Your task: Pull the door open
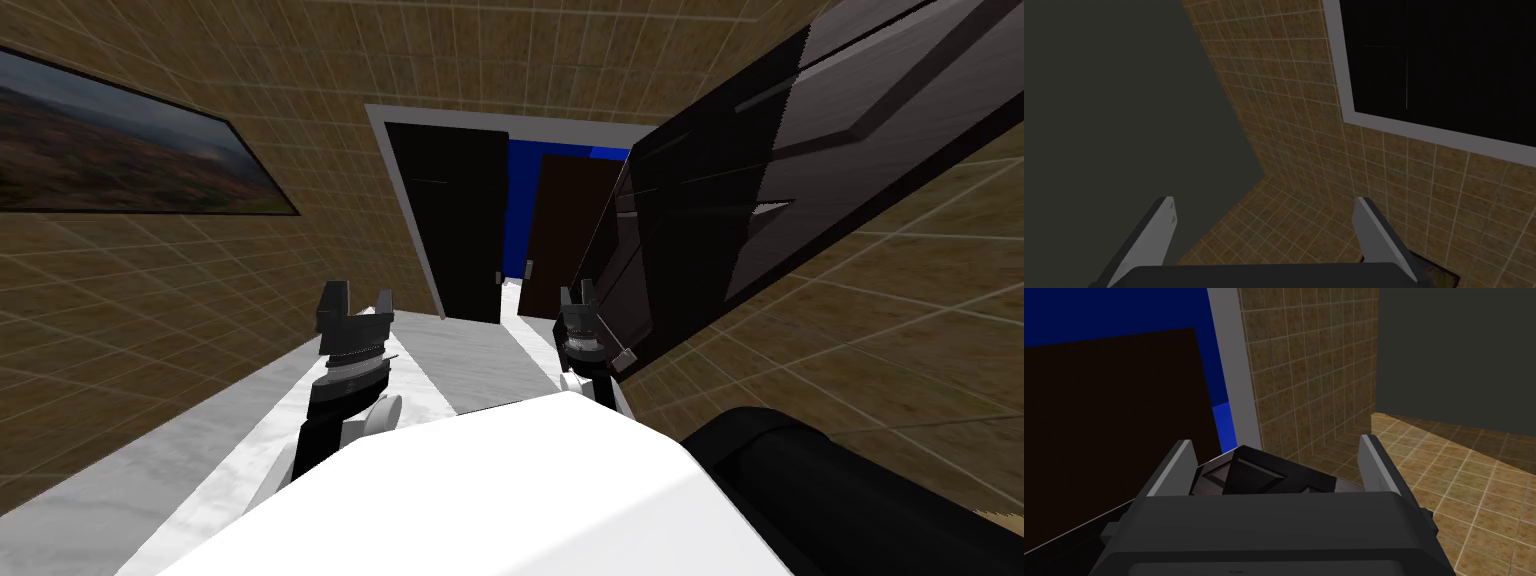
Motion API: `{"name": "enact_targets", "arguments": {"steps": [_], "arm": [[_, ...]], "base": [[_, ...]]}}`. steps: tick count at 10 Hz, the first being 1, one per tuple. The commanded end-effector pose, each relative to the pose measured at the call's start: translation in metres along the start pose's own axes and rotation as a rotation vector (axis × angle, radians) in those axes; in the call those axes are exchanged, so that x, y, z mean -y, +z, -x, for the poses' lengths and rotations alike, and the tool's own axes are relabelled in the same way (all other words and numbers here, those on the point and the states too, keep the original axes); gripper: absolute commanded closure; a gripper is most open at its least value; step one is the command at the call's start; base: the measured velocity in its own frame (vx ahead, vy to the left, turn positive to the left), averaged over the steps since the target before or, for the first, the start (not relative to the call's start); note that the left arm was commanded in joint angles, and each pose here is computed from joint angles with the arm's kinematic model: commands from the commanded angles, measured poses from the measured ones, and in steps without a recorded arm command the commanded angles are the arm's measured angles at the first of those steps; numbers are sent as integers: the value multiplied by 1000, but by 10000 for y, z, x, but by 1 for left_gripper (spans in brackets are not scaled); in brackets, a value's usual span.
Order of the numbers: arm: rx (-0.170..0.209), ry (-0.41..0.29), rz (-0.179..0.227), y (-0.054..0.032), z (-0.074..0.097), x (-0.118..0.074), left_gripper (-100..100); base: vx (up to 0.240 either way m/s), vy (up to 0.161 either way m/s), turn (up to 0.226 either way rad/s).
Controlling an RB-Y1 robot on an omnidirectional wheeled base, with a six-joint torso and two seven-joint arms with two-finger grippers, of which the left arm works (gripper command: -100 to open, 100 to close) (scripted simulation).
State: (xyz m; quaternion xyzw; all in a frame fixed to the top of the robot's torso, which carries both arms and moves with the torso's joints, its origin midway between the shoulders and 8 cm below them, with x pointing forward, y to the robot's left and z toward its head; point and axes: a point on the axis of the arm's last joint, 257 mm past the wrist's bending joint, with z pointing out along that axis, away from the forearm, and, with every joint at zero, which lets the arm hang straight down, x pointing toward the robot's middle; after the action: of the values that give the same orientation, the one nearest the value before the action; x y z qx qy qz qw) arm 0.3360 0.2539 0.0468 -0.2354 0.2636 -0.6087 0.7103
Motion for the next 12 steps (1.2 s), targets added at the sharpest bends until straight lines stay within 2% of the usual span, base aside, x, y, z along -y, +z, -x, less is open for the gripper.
{"name": "enact_targets", "arguments": {"steps": [1,3,9,12], "arm": [[-10,-5,20,-38,-17,-117,-100],[-18,-9,38,-73,-30,-219,-100],[-44,-28,119,-252,-67,-666,-100],[-58,-41,178,-402,-78,-979,-100]], "base": [[94,-43,-64],[132,-28,-43],[132,-40,-52],[136,-45,-69]]}}
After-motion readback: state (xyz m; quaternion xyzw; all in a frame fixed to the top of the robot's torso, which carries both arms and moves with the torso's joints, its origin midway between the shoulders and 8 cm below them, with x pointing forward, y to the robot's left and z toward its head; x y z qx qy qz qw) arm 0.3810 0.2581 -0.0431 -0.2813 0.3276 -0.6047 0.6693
